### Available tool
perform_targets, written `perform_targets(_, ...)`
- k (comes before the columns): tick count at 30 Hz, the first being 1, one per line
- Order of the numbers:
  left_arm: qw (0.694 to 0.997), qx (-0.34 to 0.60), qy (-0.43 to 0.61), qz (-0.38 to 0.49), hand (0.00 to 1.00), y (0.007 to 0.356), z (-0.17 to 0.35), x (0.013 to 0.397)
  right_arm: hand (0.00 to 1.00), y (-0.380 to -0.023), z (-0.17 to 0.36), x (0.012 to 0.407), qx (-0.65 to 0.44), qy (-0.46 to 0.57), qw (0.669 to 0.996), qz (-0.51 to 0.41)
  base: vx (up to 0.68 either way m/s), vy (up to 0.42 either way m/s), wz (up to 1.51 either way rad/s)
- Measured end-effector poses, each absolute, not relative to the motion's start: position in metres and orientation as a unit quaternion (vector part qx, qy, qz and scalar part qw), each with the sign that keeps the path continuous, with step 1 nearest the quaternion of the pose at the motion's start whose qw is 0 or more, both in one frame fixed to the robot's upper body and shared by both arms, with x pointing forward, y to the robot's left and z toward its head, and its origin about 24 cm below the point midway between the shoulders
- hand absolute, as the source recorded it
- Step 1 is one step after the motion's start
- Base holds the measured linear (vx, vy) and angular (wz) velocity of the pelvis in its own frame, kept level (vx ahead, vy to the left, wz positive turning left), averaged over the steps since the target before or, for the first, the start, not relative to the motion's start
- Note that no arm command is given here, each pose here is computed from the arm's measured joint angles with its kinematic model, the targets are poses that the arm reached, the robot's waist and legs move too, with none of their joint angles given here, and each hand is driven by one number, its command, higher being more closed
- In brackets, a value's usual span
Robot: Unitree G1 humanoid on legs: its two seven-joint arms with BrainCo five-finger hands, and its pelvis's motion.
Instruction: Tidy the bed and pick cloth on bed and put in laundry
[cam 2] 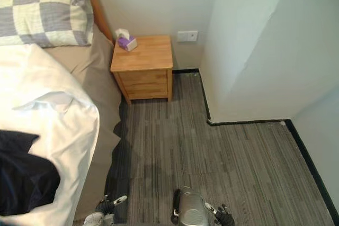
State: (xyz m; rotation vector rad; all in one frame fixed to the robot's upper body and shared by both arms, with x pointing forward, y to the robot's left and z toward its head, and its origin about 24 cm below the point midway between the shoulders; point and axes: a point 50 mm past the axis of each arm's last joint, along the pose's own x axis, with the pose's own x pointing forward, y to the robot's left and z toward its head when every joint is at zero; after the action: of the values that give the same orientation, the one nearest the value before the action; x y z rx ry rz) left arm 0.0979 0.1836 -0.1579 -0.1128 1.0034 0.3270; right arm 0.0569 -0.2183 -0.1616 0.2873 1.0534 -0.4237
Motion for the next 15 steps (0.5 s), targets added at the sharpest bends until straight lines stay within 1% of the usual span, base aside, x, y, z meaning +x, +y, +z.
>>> perform_targets(1, 0.864, -0.06, 0.468, 0.173, 0.0, 0.187, -0.157, 0.097, 0.0, -0.223, -0.163, 0.051, 0.12, 0.512, 0.828, -0.193, 0.28, -0.049, -0.27)
perform_targets(3, 0.87, -0.061, 0.452, 0.186, 0.0, 0.194, -0.154, 0.101, 0.0, -0.221, -0.164, 0.055, 0.114, 0.516, 0.829, -0.184, 0.22, -0.015, -0.13)
perform_targets(5, 0.887, -0.06, 0.413, 0.198, 0.0, 0.204, -0.146, 0.112, 0.0, -0.219, -0.166, 0.054, 0.109, 0.529, 0.823, -0.175, 0.25, -0.035, -0.2)
perform_targets(7, 0.894, -0.064, 0.393, 0.204, 0.0, 0.206, -0.142, 0.114, 0.0, -0.22, -0.165, 0.056, 0.109, 0.528, 0.824, -0.175, 0.25, 0.049, -0.7)
perform_targets(9, 0.895, -0.06, 0.39, 0.208, 0.0, 0.21, -0.141, 0.111, 0.0, -0.219, -0.163, 0.069, 0.118, 0.51, 0.834, -0.175, 0.47, 0.174, -0.53)
perform_targets(11, 0.892, -0.069, 0.389, 0.218, 0.0, 0.211, -0.142, 0.11, 0.0, -0.216, -0.164, 0.067, 0.117, 0.51, 0.834, -0.175, 0.54, 0.248, -0.12)
perform_targets(15, 0.891, -0.08, 0.392, 0.216, 0.0, 0.211, -0.141, 0.12, 0.0, -0.212, -0.163, 0.072, 0.12, 0.5, 0.84, -0.173, 0.74, 0.304, 0.13)
